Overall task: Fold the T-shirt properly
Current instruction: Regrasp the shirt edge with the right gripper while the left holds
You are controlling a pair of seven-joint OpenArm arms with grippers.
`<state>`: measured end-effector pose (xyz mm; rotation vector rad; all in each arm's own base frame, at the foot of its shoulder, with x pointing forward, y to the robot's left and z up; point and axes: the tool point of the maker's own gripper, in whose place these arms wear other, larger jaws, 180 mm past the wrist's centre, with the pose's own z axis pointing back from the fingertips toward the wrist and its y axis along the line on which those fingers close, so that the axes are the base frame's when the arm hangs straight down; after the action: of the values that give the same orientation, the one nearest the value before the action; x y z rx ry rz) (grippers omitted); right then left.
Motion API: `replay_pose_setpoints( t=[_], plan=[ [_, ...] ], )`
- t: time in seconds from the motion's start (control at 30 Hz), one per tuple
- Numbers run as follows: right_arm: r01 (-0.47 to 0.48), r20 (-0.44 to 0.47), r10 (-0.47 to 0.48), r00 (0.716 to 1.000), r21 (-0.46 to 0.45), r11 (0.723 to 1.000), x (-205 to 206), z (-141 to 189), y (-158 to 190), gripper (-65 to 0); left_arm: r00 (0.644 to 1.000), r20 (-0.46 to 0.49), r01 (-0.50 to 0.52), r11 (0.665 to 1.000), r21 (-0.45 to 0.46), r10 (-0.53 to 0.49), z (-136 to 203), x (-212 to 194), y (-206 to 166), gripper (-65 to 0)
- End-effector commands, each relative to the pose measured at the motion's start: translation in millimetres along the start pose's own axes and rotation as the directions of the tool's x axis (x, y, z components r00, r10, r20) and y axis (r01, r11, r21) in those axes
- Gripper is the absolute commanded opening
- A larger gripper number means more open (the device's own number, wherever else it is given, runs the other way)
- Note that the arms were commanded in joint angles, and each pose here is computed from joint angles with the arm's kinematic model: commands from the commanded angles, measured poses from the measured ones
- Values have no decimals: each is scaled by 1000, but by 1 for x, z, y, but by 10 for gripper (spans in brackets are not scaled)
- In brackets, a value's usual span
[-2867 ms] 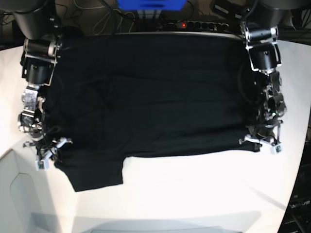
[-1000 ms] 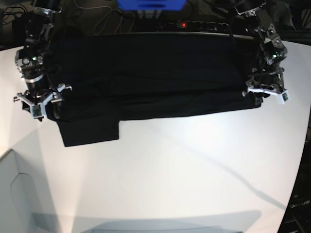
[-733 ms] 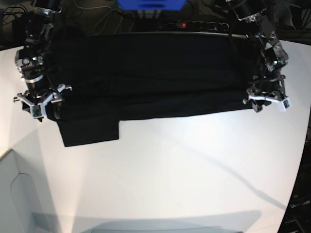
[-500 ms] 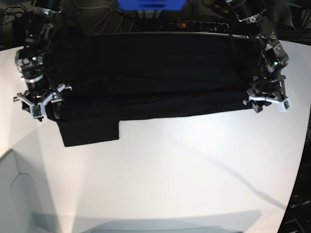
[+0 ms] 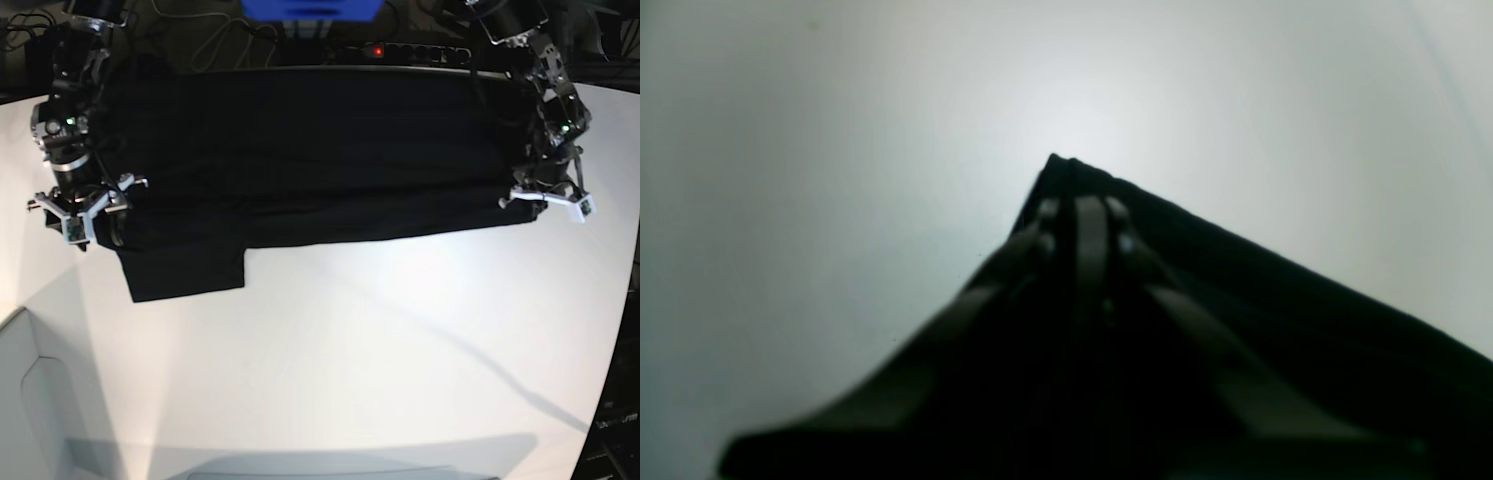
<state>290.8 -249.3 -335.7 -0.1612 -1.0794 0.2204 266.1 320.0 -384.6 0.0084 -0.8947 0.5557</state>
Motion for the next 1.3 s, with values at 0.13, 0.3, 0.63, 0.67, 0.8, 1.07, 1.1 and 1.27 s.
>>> replay_pose_setpoints(
  t=[0.13, 0.3, 0.63, 0.67, 0.8, 1.07, 1.1, 1.27],
  plan=[
    [-8, 71, 9, 997, -21, 1000, 23, -1, -9, -288, 998, 64, 11, 1000, -13, -10, 4, 21, -4, -650],
    [-8, 112, 12, 994, -37, 999, 43, -9, -15, -285, 992, 123, 34, 999, -32, -30, 16, 39, -15, -650],
    [-34, -207, 44, 977, 50, 998, 32, -76, -5, -284, 987, 154, 54, 998, -38, -47, 24, 48, -20, -650],
    [-24, -230, 35, 973, 51, 998, 30, -81, -7, -284, 987, 153, 54, 998, -38, -48, 24, 48, -20, -650],
    [18, -274, -1, 962, 57, 998, 27, -99, -10, -281, 987, 153, 54, 998, -38, -48, 24, 48, -20, -650],
    [61, -346, -31, 938, 74, 995, 4, -109, -6, -260, 987, 154, 53, 998, -37, -47, 24, 48, -19, -650],
    [61, -357, -30, 934, 76, 995, -3, -107, -4, -260, 987, 154, 53, 998, -37, -47, 24, 48, -19, -650],
    [67, -381, -29, 924, 85, 994, -17, -103, 2, -261, 987, 151, 52, 998, -36, -46, 24, 47, -19, -650]
  ],
)
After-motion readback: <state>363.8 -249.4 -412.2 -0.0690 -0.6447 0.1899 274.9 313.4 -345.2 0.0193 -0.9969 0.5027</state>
